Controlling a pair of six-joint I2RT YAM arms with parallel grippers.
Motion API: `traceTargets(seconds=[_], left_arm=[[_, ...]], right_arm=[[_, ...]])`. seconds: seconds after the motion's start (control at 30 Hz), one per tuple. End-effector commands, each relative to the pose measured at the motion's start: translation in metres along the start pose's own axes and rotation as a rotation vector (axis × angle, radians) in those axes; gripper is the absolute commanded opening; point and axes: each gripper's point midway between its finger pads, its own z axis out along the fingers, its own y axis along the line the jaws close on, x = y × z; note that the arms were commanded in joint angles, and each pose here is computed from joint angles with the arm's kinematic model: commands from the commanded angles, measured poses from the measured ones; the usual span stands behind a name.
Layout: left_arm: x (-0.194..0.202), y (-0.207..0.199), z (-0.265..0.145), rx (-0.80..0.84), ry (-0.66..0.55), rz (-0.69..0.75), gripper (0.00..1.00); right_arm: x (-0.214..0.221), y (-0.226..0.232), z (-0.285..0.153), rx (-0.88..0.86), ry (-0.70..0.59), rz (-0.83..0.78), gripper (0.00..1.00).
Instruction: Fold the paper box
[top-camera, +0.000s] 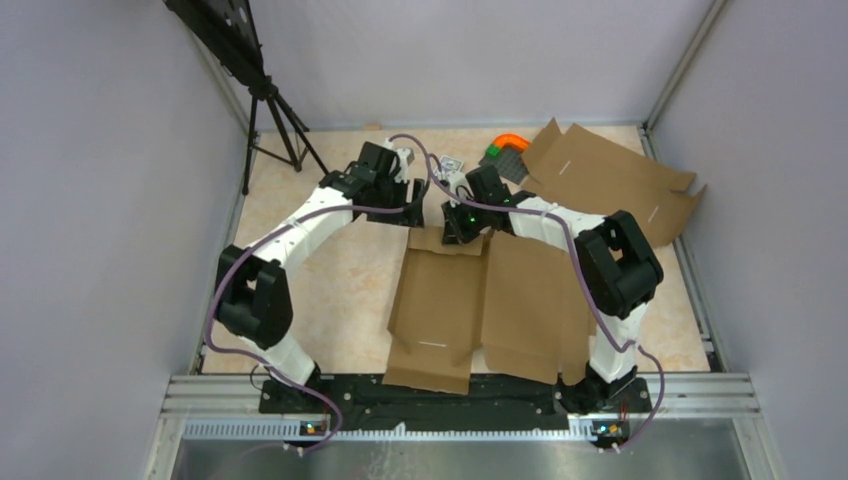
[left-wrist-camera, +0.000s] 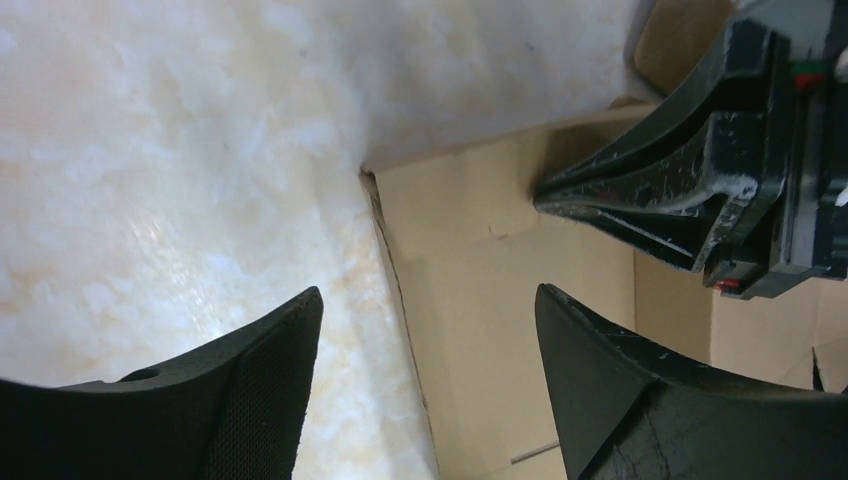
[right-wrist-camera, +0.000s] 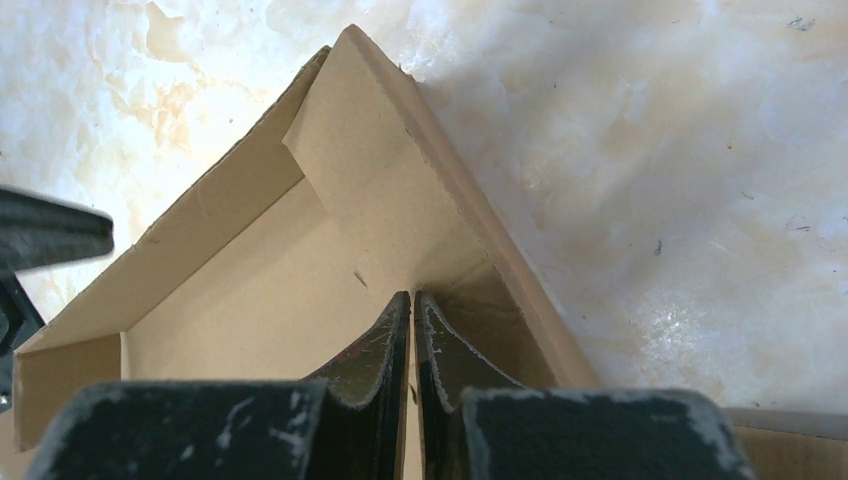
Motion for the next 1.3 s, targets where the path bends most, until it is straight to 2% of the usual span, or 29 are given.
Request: traceTargets(seconds=[0.0, 0.17, 0.4, 0.67, 0.77, 0.9, 1.1, 1.27], left_arm=[[-0.037, -0.006, 0.002, 0.143, -0.126, 0.171, 0.79], [-0.045, -0.002, 0.011, 0.236, -0.225, 0.391, 0.8], [-0.042, 0.004, 0.007, 0.487, -0.257, 0.536, 0.78], [-0.044, 0.001, 0.022, 0.571, -0.316, 0.674, 0.78], [-0.047, 0.0, 0.032, 0.59, -0.287, 0.707, 0.75], [-0.029, -0.01, 0.039, 0.686, -0.218, 0.797, 0.69], [-0.022, -0.004, 0.054, 0.658, -0.139, 0.807, 0.63], [-0.009, -0.007, 0.057, 0.701, -0.063, 0.837, 0.6]], right_arm=[[-0.001, 0.004, -0.001, -0.006, -0.001, -0.012, 0.05], [-0.002, 0.005, -0.001, -0.016, -0.002, -0.006, 0.04], [0.0, 0.006, -0.001, -0.02, 0.005, -0.004, 0.04], [0.0, 0.007, -0.001, -0.024, 0.005, -0.007, 0.04], [0.0, 0.007, -0.001, -0.025, 0.006, -0.007, 0.04], [-0.001, 0.008, -0.001, -0.027, 0.004, -0.006, 0.04], [-0.002, 0.009, -0.003, -0.03, 0.002, -0.006, 0.04], [-0.003, 0.009, -0.004, -0.028, 0.004, -0.007, 0.04]])
